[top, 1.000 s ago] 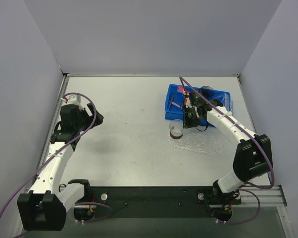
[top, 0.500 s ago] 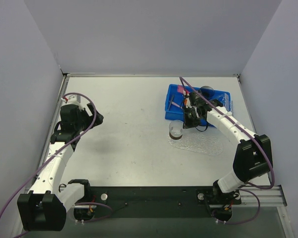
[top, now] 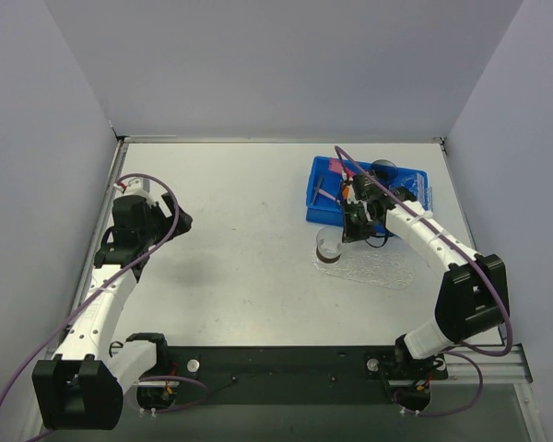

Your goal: Prepare toiletry sets of a toothbrush and toothpaste on the tray

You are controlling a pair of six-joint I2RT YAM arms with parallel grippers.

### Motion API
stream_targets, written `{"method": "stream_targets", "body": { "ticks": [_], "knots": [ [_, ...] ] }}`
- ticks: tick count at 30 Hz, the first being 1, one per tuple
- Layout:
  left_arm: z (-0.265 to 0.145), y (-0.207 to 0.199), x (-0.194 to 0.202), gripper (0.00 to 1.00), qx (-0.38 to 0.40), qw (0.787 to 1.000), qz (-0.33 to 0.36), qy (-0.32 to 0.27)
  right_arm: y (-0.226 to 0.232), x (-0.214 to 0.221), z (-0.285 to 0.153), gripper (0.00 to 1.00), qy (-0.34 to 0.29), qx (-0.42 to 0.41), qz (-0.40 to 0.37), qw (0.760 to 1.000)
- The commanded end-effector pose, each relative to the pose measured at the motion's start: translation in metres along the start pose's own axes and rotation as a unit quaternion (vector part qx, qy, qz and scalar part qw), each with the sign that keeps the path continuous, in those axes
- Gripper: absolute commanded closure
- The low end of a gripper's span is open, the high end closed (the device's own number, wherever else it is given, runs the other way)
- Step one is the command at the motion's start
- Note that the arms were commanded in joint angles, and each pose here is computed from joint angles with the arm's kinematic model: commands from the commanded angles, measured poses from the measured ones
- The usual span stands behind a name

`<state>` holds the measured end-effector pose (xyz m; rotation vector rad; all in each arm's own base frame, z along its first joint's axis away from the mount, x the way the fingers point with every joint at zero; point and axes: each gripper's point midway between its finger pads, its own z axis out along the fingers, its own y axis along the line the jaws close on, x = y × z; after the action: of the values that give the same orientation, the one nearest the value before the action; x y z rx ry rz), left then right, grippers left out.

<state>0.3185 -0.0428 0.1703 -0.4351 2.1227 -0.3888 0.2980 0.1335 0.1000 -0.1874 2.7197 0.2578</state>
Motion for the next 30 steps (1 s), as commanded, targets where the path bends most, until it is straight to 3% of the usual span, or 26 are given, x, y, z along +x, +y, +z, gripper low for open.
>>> {"method": "stream_targets", "body": {
  "ticks": [1,13,23,26,30],
  "knots": [
    [-0.003,-0.007,-0.010,0.09,0.014,1.000,0.000,-0.021,-0.010,0.016,-0.010,1.00,0.018,0.018,0.001,1.000],
    [-0.005,-0.007,-0.011,0.09,0.016,1.000,-0.001,-0.023,-0.015,0.015,-0.008,0.99,0.017,0.033,0.007,0.999],
    [-0.005,-0.007,-0.009,0.08,0.015,1.000,-0.001,-0.022,-0.017,-0.004,-0.029,0.56,-0.032,0.042,0.016,0.999],
    [-0.005,-0.007,-0.009,0.08,0.015,1.000,-0.001,-0.023,-0.013,-0.016,-0.045,0.46,-0.057,0.031,0.021,0.998],
    [-0.007,-0.007,-0.010,0.08,0.016,1.000,-0.001,-0.026,-0.018,-0.032,-0.074,0.41,-0.099,0.029,0.040,0.994]
  ]
}}
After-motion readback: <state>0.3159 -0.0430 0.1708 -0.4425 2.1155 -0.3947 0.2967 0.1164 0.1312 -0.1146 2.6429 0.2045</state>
